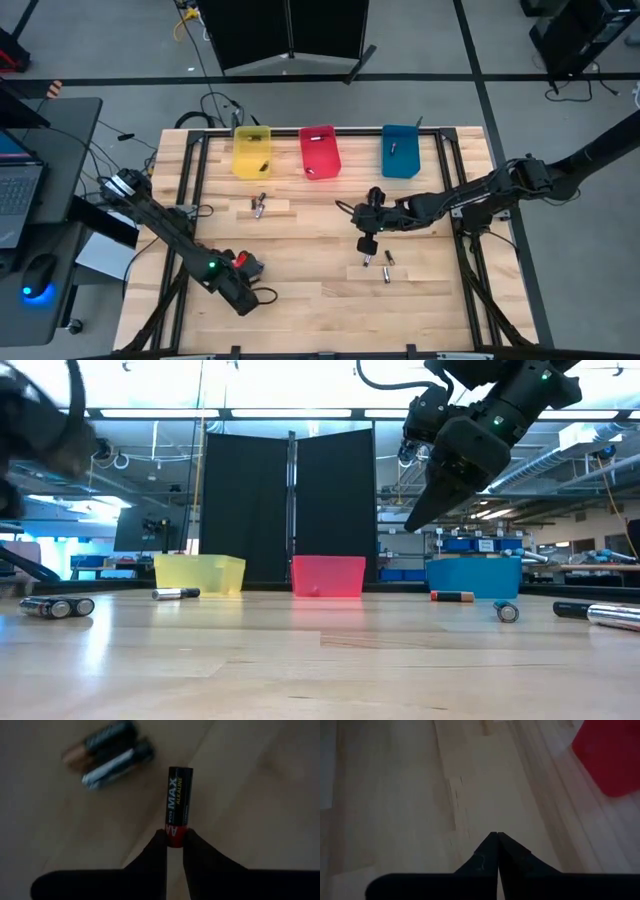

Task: Sort batteries
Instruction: Put the bottom orange battery into the blue bin

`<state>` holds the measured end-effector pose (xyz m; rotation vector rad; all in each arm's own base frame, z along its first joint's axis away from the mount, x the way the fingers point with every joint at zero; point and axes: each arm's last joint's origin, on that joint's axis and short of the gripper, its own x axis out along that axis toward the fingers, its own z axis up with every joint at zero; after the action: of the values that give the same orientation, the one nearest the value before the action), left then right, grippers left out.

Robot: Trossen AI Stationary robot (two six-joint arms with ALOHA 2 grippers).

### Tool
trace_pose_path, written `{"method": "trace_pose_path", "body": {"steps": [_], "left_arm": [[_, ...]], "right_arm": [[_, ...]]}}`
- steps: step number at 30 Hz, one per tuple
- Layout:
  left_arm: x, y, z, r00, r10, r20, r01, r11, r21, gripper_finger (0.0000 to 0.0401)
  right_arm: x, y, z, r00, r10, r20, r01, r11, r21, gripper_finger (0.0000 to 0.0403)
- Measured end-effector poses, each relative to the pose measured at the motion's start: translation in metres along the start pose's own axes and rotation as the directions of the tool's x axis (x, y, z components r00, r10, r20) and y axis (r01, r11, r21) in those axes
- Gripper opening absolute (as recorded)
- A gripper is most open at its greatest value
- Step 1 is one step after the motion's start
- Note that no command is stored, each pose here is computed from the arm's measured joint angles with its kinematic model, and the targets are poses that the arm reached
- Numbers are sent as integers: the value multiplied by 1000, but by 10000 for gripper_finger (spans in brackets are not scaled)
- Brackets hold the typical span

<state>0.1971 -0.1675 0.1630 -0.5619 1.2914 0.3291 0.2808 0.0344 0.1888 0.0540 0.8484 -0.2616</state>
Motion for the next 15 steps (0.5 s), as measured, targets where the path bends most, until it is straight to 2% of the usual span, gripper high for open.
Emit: {"method": "trace_pose_path", "body": {"steps": [6,9,13,15], "left_arm": [[-16,4,15,993,-30,118,27,999,24,40],[-16,15,27,986,-29,164,19,998,60,40],[-11,30,56,957,-102,273,68,989,129,40],[-8,35,75,919,-183,349,125,975,181,40]], "right_arm": [[-3,9,-3,1000,24,2,-24,999,-27,18],[-2,12,-5,999,36,19,-35,998,-50,18],[7,7,-19,996,63,55,-60,997,-55,8],[12,3,-26,993,82,88,-80,996,-32,7]]}}
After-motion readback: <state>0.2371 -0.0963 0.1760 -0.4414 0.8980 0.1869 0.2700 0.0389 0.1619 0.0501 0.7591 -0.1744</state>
